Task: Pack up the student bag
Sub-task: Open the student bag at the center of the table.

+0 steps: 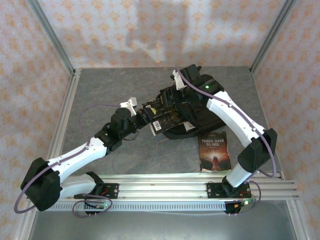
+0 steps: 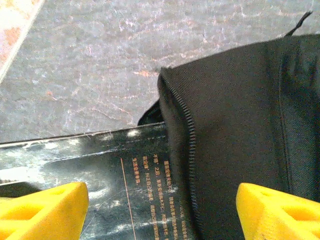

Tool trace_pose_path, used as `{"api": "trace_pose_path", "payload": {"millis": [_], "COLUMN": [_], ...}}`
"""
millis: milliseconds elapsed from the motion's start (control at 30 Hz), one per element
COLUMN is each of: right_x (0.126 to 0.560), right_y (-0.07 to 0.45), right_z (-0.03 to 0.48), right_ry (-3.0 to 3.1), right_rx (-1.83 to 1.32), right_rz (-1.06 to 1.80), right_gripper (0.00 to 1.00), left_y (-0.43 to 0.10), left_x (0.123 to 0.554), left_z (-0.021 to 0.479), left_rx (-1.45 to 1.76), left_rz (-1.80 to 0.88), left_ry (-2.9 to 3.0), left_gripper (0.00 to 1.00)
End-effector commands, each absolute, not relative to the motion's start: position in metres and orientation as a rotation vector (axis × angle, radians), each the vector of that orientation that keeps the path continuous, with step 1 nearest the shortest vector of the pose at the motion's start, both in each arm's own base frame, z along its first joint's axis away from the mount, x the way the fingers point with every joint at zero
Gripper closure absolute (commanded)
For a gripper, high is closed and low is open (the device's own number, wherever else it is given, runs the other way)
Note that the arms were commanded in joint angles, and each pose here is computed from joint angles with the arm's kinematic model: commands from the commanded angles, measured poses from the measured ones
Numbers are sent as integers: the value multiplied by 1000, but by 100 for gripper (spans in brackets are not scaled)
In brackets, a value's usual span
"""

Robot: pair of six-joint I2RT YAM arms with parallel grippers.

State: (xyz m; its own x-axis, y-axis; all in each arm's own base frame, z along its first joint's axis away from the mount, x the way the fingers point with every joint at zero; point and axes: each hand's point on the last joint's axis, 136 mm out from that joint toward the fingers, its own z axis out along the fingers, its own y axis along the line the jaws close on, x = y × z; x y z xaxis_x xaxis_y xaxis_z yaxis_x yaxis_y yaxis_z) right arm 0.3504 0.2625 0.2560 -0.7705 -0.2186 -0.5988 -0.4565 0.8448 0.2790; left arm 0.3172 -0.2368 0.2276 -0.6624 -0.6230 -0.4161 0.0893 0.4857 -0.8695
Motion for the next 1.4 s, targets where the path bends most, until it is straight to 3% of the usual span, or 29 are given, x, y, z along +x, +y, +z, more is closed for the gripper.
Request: {"api": "trace_pose_path", "payload": {"millis": [0, 167, 233, 300, 433, 733, 1367], "right_x": [355, 364, 372, 379, 385, 368, 364], "right_y": [256, 257, 250, 239, 217, 184, 184], "right_z": [241, 221, 218, 224, 254, 330, 338], "right_ry": [2507, 2560, 2562, 2538, 2430, 2200, 2201], "right_rx": [-516, -518, -488, -445, -344, -190, -166], "right_rz": [459, 408, 329, 246, 138, 151, 182], "right_gripper": [22, 29, 45, 70, 99, 100, 100], "left_y": [-245, -247, -247, -246, -237, -249, -257], "left_x": [322, 321, 321, 321, 322, 334, 337], "left_z": [266, 265, 265, 263, 247, 228, 291], "left_rx": [-408, -401, -401, -402, -442, -488, -449], "left_rz": [-1344, -1341, -1340, -1329, -1229, -1254, -1412], "left_ry": [1844, 1850, 1851, 1858, 1928, 1993, 1815], "left_gripper": [100, 100, 100, 100, 100, 100, 100]}}
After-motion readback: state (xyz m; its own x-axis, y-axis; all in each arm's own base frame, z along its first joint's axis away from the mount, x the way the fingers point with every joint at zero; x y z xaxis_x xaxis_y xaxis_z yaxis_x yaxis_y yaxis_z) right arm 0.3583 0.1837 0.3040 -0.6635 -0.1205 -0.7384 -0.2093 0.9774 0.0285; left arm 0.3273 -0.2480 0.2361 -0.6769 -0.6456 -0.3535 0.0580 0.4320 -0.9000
